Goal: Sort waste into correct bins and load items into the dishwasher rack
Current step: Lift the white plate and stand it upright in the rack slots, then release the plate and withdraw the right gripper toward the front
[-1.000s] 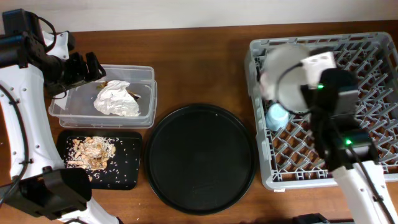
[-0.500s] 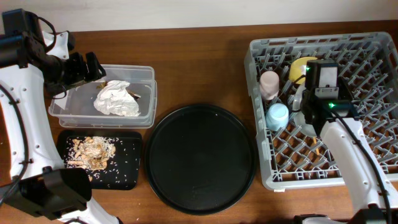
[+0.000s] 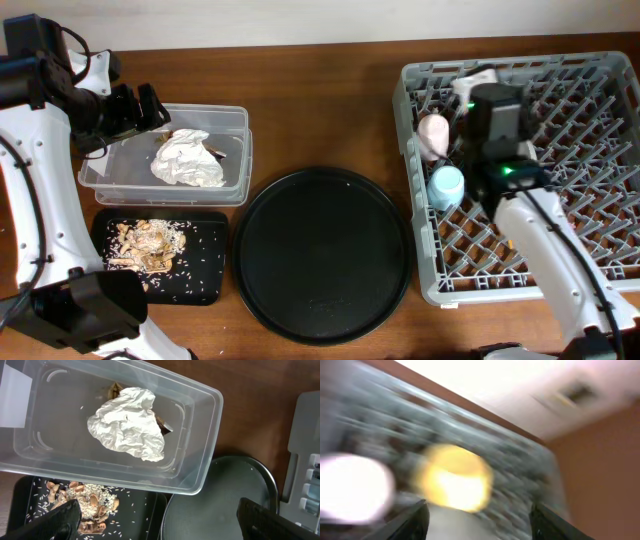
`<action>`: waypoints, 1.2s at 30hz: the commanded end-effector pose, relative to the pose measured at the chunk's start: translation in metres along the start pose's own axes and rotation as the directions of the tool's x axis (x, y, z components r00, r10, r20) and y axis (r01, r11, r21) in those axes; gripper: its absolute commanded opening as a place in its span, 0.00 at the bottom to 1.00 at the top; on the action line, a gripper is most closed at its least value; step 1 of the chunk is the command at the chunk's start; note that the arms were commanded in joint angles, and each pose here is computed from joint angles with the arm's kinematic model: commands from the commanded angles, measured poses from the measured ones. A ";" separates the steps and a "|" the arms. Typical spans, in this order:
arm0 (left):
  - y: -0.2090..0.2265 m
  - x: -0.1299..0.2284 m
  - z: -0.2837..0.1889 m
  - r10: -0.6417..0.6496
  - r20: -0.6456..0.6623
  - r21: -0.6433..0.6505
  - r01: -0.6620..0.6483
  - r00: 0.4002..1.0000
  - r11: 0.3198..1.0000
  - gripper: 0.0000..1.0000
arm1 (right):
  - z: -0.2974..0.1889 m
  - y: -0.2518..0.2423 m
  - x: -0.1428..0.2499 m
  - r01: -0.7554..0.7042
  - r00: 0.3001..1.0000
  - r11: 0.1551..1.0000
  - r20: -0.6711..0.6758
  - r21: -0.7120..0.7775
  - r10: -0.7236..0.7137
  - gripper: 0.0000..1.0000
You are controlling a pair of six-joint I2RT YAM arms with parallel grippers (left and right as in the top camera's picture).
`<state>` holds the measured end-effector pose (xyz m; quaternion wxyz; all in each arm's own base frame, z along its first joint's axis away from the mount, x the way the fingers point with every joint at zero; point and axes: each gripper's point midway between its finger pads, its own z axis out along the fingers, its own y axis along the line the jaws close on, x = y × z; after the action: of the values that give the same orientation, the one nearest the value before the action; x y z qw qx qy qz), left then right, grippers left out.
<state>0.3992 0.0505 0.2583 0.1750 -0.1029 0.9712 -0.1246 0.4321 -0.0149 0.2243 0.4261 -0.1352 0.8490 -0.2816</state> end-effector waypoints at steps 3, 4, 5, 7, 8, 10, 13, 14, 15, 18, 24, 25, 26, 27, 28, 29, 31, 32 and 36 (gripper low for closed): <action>0.001 -0.001 -0.002 -0.005 0.007 -0.004 0.005 1.000 1.000 0.99 | -0.049 0.088 -0.056 -0.147 0.966 0.916 0.146 -0.373 0.215 0.99; 0.001 -0.001 -0.002 -0.005 0.007 -0.004 0.005 1.000 1.000 0.99 | -0.054 0.097 -0.055 -0.132 0.969 0.908 0.140 -0.397 0.202 0.99; 0.001 -0.001 -0.002 -0.005 0.007 -0.004 0.005 1.000 1.000 0.99 | -0.059 0.109 -0.053 -0.109 0.974 0.892 0.133 -0.439 0.185 0.99; 0.001 -0.001 -0.002 -0.005 0.007 -0.004 0.005 1.000 1.000 1.00 | -0.069 0.129 -0.042 -0.070 0.985 0.857 0.098 -0.510 0.139 0.99; 0.001 -0.001 -0.002 -0.005 0.007 -0.004 0.005 1.000 1.000 0.99 | -0.071 0.133 -0.038 -0.063 0.988 0.852 0.085 -0.520 0.125 0.99; 0.001 -0.001 -0.002 -0.005 0.007 -0.004 0.005 1.000 1.000 0.99 | -0.070 0.134 -0.034 -0.061 0.991 0.851 0.073 -0.522 0.116 0.99; 0.001 -0.001 -0.002 -0.005 0.007 -0.004 0.005 1.000 1.000 0.99 | -0.071 0.134 -0.034 -0.061 0.991 0.851 0.073 -0.522 0.116 0.99; 0.001 -0.001 -0.002 -0.005 0.007 -0.004 0.005 1.000 1.000 1.00 | -0.071 0.134 -0.034 -0.061 0.991 0.851 0.073 -0.522 0.116 0.99; 0.001 -0.001 -0.002 -0.005 0.007 -0.004 0.005 1.000 1.000 0.99 | -0.071 0.134 -0.034 -0.061 0.991 0.851 0.073 -0.522 0.116 0.99; 0.001 -0.001 -0.002 -0.005 0.006 -0.004 0.005 1.000 1.000 0.99 | -0.071 0.134 -0.034 -0.061 0.991 0.851 0.073 -0.522 0.116 0.99; 0.001 -0.001 -0.002 -0.005 0.007 -0.004 0.005 1.000 1.000 0.99 | -0.125 0.079 -0.036 -0.080 0.976 0.870 0.139 -0.486 0.167 0.99; 0.001 -0.001 -0.002 -0.005 0.007 -0.004 0.005 1.000 1.000 0.99 | -0.145 0.052 -0.044 -0.109 0.954 0.879 0.200 -0.463 0.224 0.99; 0.001 -0.001 -0.002 -0.005 0.007 -0.004 0.005 1.000 1.000 0.99 | -0.170 0.023 -0.054 -0.142 0.913 0.881 0.284 -0.451 0.292 0.99; 0.001 -0.001 -0.002 -0.005 0.007 -0.004 0.005 1.000 1.000 0.99 | -0.199 -0.010 -0.062 -0.175 0.854 0.880 0.377 -0.441 0.358 0.99; 0.001 -0.001 -0.002 -0.005 0.007 -0.004 0.005 1.000 1.000 0.99 | -0.229 -0.039 -0.063 -0.200 0.789 0.875 0.457 -0.440 0.410 0.99; 0.001 -0.001 -0.002 -0.005 0.007 -0.004 0.005 1.000 1.000 0.99 | -0.260 -0.067 -0.055 -0.218 0.721 0.876 0.533 -0.431 0.442 0.99; 0.001 -0.001 -0.002 -0.005 0.007 -0.004 0.005 1.000 1.000 0.99 | -0.293 -0.094 -0.036 -0.248 0.650 0.887 0.612 -0.390 0.451 0.99; 0.001 -0.001 -0.002 -0.005 0.006 -0.004 0.005 1.000 1.000 0.99 | -0.302 -0.101 -0.026 -0.270 0.627 0.890 0.635 -0.366 0.451 0.99; 0.001 -0.001 -0.002 -0.005 0.007 -0.004 0.005 1.000 1.000 0.99 | -0.301 -0.096 0.024 -0.429 0.475 0.824 0.682 -0.372 0.555 0.99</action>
<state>0.3988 0.0503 0.2579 0.1736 -0.1031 0.9714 -0.1252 0.1725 0.0069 0.4470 0.7881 -0.0585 0.6114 -0.0418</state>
